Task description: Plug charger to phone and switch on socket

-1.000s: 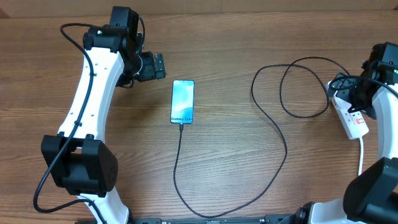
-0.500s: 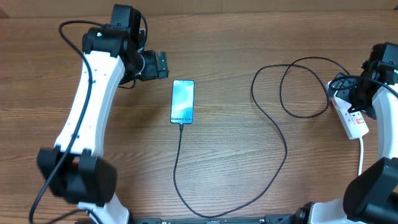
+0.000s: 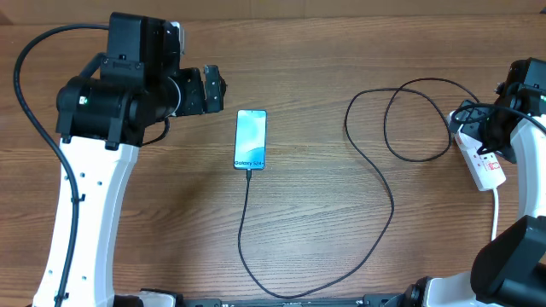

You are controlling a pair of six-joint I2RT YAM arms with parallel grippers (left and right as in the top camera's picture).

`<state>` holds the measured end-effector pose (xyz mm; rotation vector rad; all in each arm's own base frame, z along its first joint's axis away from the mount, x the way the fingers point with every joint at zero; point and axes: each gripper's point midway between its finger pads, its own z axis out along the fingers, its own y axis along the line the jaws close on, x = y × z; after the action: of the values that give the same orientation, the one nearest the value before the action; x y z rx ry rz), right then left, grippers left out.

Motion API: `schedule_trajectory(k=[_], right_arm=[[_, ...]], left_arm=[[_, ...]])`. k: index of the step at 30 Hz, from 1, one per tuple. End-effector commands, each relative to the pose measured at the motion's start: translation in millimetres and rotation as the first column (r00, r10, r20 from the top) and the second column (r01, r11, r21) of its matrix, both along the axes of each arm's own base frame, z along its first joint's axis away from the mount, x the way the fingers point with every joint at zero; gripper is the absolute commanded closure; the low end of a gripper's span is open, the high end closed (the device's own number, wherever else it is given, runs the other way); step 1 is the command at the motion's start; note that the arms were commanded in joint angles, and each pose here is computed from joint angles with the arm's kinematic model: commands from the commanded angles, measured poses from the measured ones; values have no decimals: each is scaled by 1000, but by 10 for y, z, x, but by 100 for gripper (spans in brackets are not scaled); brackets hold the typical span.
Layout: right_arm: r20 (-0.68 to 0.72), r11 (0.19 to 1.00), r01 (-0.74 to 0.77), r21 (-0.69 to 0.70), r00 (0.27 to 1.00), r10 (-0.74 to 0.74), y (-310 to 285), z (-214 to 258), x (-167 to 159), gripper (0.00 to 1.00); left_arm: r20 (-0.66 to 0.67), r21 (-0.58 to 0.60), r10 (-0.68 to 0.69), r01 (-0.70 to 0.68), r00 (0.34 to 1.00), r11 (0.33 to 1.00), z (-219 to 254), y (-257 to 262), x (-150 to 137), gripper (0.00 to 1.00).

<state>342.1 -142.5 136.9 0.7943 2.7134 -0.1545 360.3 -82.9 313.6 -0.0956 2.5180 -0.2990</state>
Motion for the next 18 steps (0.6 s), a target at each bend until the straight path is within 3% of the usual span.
schedule_trajectory(k=[1,9,18], right_arm=[[-6,1000,2,-8,1000,-2,-9,-18,-20,0],[-6,1000,2,-8,1000,-2,-10,-17,-21,0],[-6,1000,2,-8,1000,-2,-9,-18,-20,0]], left_arm=[[38,-2,10,-10,999,1000,132,42,-53,0],[52,80,42,-46,998,996,141,208,-144,0],[101,79,31,-39,994,996,-414,144,216,0]])
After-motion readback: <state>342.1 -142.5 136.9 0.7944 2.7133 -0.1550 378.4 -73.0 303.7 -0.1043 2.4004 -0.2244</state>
